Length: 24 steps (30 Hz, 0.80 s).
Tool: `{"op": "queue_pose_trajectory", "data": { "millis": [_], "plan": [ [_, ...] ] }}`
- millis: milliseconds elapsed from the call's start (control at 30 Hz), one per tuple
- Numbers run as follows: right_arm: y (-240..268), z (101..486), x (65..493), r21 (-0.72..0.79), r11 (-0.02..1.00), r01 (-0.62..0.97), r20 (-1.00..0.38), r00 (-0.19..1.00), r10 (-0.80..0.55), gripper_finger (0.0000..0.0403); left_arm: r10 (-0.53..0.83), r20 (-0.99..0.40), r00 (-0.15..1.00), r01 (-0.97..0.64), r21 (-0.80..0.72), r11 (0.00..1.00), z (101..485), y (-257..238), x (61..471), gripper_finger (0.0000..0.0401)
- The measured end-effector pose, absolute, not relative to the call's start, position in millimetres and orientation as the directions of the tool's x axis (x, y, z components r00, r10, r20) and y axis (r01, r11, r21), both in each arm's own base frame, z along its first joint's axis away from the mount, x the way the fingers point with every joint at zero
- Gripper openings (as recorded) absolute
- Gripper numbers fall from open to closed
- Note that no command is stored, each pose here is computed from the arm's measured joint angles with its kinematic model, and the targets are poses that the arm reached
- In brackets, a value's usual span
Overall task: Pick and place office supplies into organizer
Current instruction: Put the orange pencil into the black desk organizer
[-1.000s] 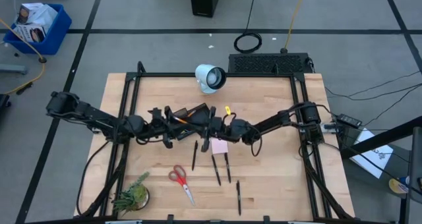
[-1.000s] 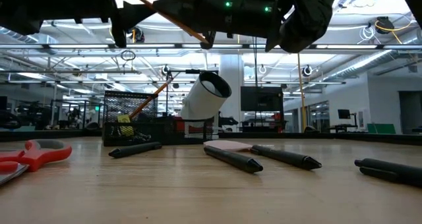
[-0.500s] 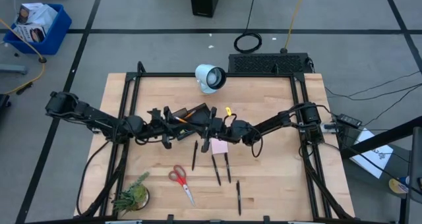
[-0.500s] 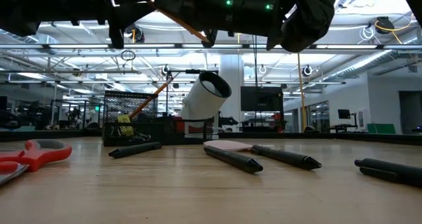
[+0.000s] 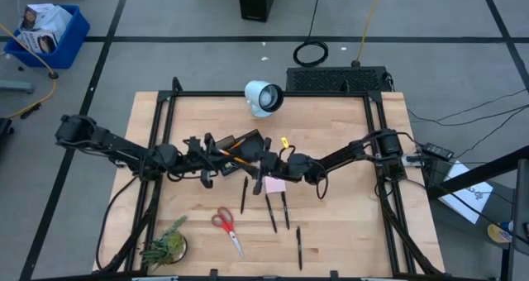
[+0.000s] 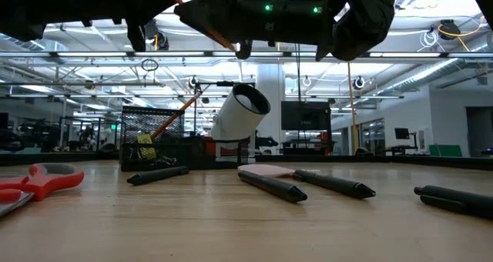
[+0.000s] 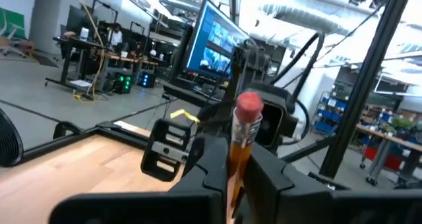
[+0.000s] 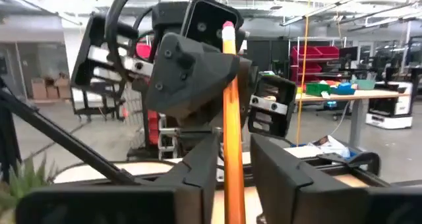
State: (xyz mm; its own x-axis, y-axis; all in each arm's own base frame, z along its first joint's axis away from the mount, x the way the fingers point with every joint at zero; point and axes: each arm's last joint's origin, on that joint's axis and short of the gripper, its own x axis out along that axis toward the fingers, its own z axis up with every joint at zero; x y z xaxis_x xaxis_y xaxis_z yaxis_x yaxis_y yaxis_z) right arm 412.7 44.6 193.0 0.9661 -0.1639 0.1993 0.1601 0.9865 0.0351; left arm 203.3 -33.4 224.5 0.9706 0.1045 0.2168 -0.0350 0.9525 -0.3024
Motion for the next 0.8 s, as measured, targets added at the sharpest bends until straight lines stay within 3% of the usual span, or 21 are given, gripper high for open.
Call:
{"op": "queue_pose_trajectory", "data": {
  "millis": [200, 400, 600, 800],
  "plan": [
    [53.7, 184.5, 392.7, -0.094, 0.98, 0.174, 0.136, 0.978, -0.16, 0.0128, 0.128, 0.156, 0.979, -0.08, -0.283, 0.956, 228.1, -30.6, 192.9, 0.0025],
    [63.8, 194.3, 357.3, -0.126, 0.966, 0.227, 0.132, 0.969, -0.21, 0.0141, 0.152, 0.156, 0.976, -0.106, -0.266, 0.958, 238.2, -26.8, 177.7, 0.0014],
    [71.2, 196.4, 318.5, -0.115, 0.977, 0.179, 0.111, 0.98, -0.167, 0.0135, 0.295, 0.058, 0.954, -0.277, -0.212, 0.937, 235.9, -19.6, 162.9, 0.0043],
    [74.6, 194.0, 292.5, -0.061, 0.988, 0.139, 0.099, 0.986, -0.132, 0.0133, 0.464, 0.03, 0.886, -0.452, -0.173, 0.875, 236.4, -12.9, 152.0, 0.0017]
  ]
}}
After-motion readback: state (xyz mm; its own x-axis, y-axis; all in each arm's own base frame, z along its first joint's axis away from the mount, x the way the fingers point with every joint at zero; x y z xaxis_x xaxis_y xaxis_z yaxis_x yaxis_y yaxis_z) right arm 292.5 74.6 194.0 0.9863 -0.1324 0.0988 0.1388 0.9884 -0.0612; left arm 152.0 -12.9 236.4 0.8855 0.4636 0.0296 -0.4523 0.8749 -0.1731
